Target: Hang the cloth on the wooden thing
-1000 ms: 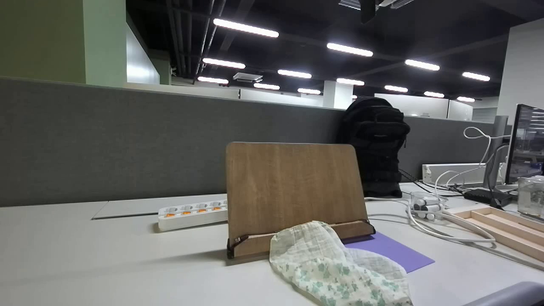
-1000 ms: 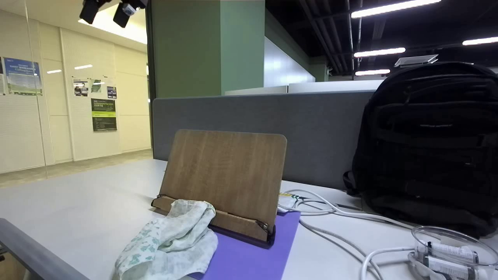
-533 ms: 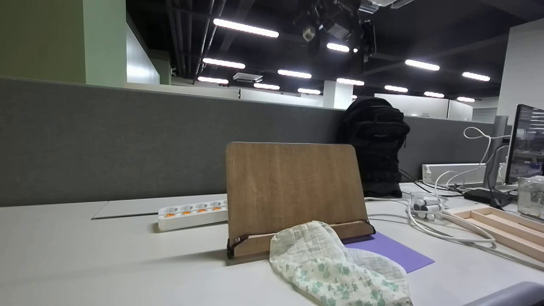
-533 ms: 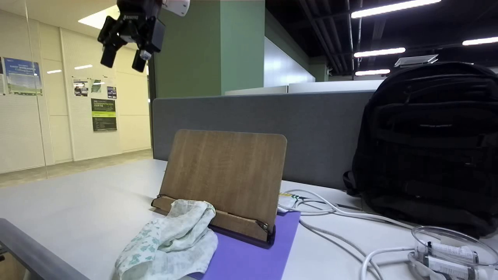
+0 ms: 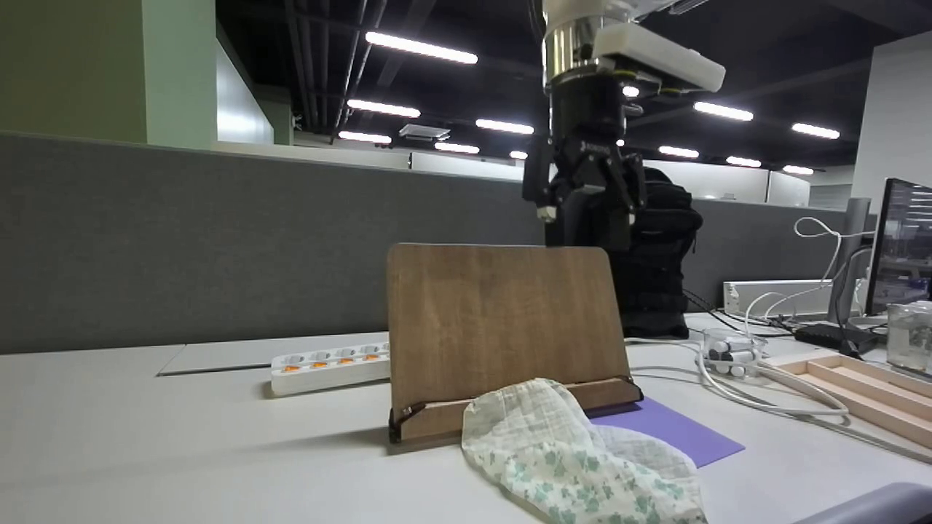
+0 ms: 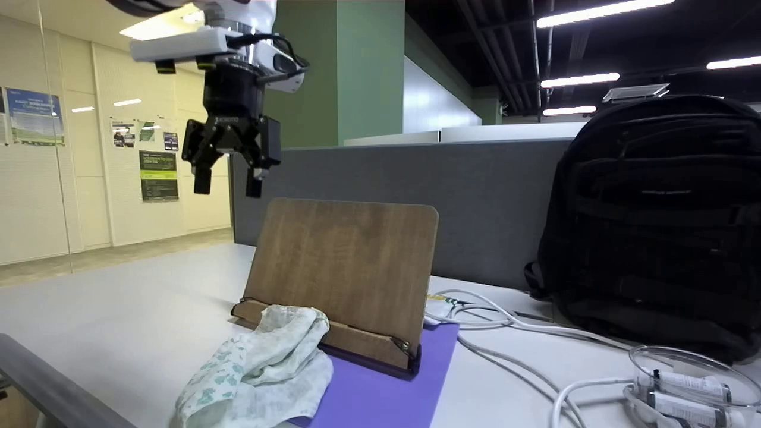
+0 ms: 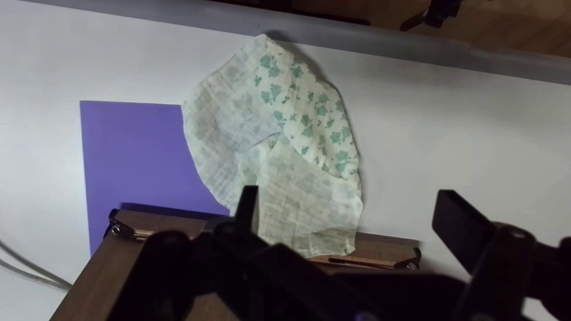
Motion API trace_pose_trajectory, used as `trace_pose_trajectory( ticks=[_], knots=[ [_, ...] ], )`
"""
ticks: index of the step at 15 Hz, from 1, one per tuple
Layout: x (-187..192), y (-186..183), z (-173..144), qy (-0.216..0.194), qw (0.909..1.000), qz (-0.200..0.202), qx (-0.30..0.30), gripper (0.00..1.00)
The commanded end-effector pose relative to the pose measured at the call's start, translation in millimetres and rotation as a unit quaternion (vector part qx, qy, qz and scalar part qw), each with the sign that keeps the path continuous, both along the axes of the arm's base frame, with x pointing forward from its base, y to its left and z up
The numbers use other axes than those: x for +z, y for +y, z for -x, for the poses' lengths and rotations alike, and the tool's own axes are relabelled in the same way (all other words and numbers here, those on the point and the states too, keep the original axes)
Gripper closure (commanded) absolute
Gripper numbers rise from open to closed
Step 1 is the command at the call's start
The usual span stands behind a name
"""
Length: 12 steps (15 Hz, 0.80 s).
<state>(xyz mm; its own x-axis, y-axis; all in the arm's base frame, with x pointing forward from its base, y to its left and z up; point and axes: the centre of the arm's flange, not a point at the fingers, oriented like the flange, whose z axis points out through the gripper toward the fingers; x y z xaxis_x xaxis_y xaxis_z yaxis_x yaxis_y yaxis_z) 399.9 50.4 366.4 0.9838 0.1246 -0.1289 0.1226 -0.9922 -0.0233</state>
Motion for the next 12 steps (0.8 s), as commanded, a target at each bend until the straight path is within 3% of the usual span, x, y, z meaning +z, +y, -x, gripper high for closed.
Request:
trace_pose_trajectory(
  ticks=[1,5,6,10,12],
  knots=[
    [-44,-6,17,0.008,0.9992,0.038,-0.007,0.00],
    [-84,-8,38,0.048,0.9971,0.058,-0.010,0.00],
    [-71,-8,30,0.040,0.9983,0.041,0.006,0.00],
    [-84,-8,37,0.056,0.9974,0.046,0.004,0.00],
    [-88,-11,38,0.043,0.9958,0.080,0.009,0.00]
  ],
)
